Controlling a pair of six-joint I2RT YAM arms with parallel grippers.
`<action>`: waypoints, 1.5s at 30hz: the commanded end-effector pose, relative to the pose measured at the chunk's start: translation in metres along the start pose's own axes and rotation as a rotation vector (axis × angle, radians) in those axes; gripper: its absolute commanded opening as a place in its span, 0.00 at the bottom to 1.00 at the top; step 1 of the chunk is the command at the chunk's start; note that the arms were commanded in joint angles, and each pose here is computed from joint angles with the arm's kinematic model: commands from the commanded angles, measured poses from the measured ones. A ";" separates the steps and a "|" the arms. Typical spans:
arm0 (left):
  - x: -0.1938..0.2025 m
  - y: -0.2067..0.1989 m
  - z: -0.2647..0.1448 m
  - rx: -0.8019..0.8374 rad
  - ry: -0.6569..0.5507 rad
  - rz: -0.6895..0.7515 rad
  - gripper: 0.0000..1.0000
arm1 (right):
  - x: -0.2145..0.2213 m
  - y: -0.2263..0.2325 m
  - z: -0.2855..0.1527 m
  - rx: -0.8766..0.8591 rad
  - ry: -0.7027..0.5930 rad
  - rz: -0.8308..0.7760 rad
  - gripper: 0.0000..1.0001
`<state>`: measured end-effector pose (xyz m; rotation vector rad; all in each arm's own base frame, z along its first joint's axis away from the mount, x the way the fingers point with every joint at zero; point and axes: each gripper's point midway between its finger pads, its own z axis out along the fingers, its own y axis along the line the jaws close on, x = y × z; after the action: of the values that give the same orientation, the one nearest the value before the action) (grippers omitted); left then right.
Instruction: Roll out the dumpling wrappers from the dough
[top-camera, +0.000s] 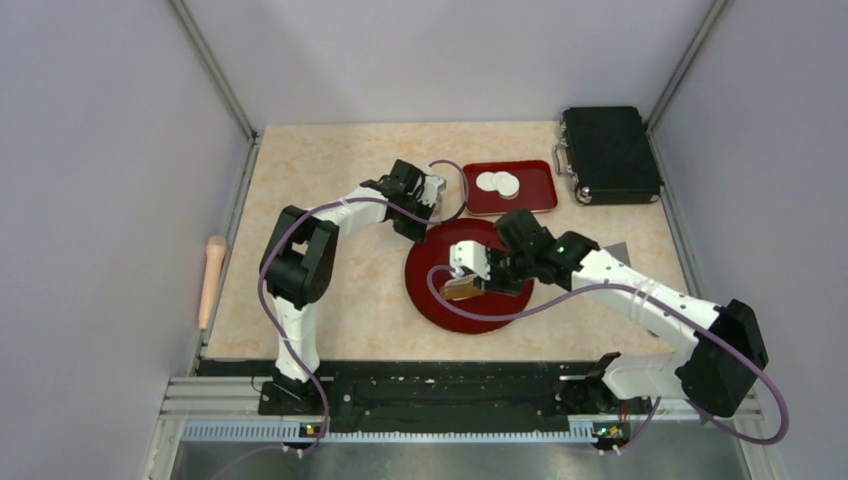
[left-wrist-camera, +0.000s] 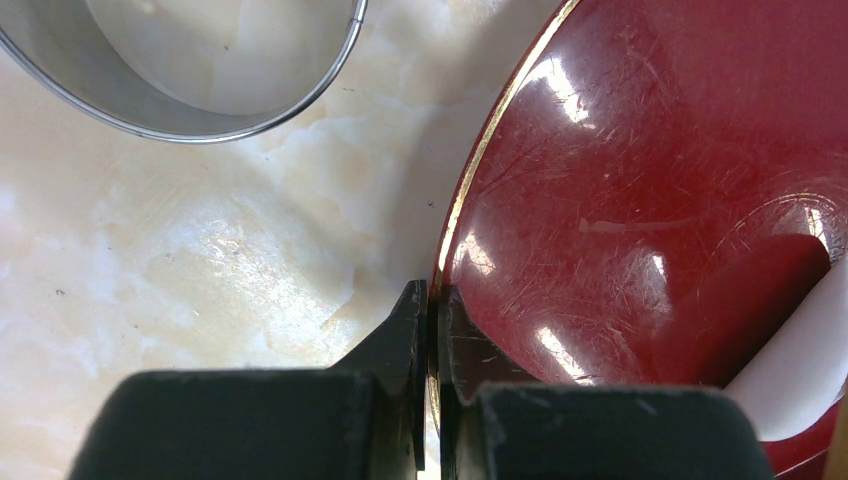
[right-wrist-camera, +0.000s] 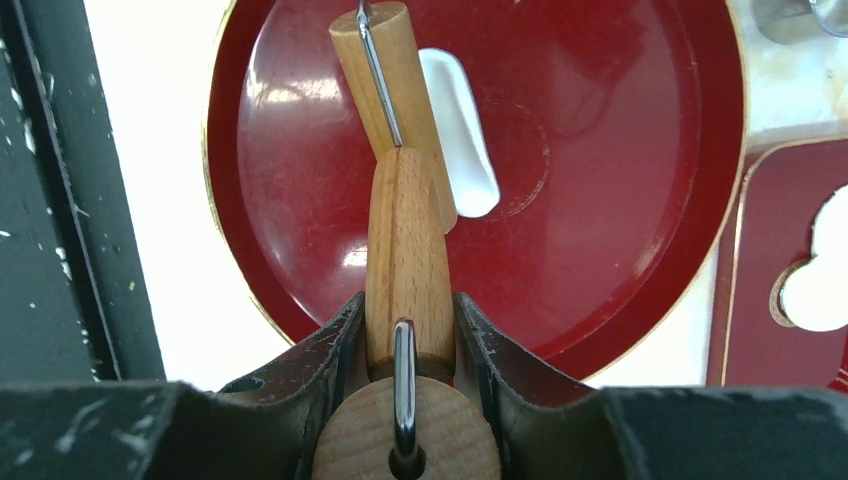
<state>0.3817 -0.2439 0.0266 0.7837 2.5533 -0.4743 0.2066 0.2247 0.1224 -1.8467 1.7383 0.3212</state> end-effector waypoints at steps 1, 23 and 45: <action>0.018 0.018 0.022 -0.064 0.050 -0.010 0.00 | -0.039 -0.027 -0.025 0.046 -0.130 0.106 0.00; 0.019 0.018 0.022 -0.068 0.049 -0.012 0.00 | -0.044 -0.081 -0.047 -0.236 -0.349 1.106 0.00; 0.020 0.019 0.023 -0.074 0.057 -0.011 0.00 | 0.044 -0.036 0.021 -0.320 0.042 1.367 0.00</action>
<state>0.3817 -0.2439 0.0266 0.7831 2.5535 -0.4739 0.2440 0.2089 0.0981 -0.5117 2.8144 1.2468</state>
